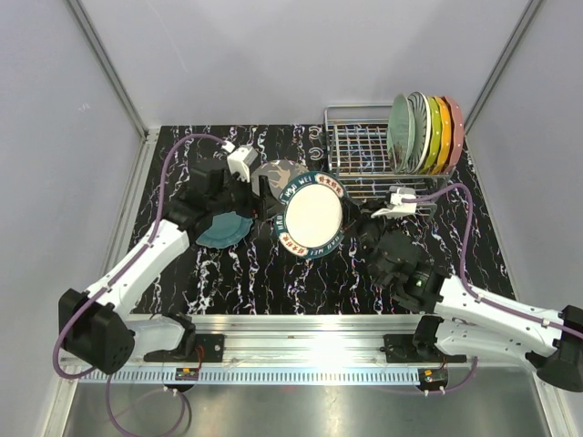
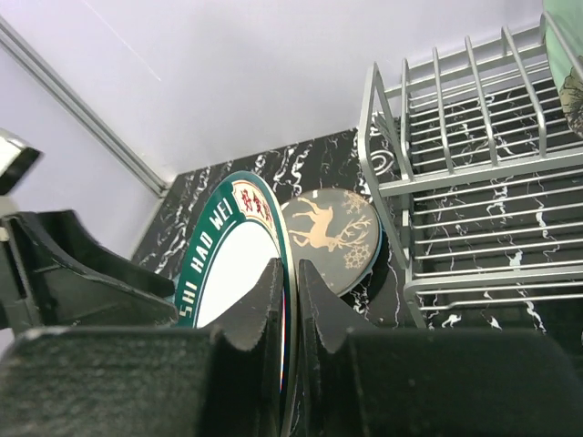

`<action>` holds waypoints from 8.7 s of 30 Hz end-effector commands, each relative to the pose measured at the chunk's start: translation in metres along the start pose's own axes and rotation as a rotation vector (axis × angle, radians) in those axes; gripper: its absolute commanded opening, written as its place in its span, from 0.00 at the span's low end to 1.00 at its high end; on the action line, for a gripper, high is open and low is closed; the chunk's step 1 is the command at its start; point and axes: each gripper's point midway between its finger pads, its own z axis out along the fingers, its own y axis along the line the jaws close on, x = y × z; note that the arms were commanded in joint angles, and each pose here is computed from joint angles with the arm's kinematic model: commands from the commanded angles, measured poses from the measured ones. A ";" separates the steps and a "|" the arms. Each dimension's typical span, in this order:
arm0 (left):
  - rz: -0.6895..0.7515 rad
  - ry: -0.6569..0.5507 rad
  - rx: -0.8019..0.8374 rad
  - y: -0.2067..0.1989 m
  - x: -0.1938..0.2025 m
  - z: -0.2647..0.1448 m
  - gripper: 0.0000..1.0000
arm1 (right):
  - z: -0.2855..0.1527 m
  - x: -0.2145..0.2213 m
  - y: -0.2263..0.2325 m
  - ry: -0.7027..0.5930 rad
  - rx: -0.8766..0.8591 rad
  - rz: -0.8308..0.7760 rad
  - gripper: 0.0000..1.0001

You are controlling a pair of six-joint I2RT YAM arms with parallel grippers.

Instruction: Load the plates into the dish rack

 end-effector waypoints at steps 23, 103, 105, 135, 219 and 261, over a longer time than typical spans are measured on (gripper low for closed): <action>-0.009 -0.051 0.372 -0.057 -0.029 -0.015 0.13 | -0.010 0.006 0.018 0.010 -0.150 0.151 0.04; -0.053 -0.158 -0.437 0.080 -0.051 -0.051 0.89 | 0.032 -0.207 -0.019 -0.253 0.371 -0.476 0.00; -0.054 -0.156 -0.438 0.080 -0.050 -0.050 0.93 | 0.038 -0.208 -0.029 -0.253 0.415 -0.506 0.00; -0.070 -0.129 -0.453 0.084 -0.045 -0.047 0.99 | 0.098 -0.184 -0.071 -0.190 0.676 -0.818 0.00; -0.080 -0.044 -0.435 0.088 -0.031 -0.031 0.99 | 0.070 -0.192 -0.084 -0.098 0.473 -0.512 0.41; 0.233 0.481 -0.797 0.161 0.092 0.042 0.88 | -0.043 -0.118 -0.131 -0.017 0.281 -0.257 0.30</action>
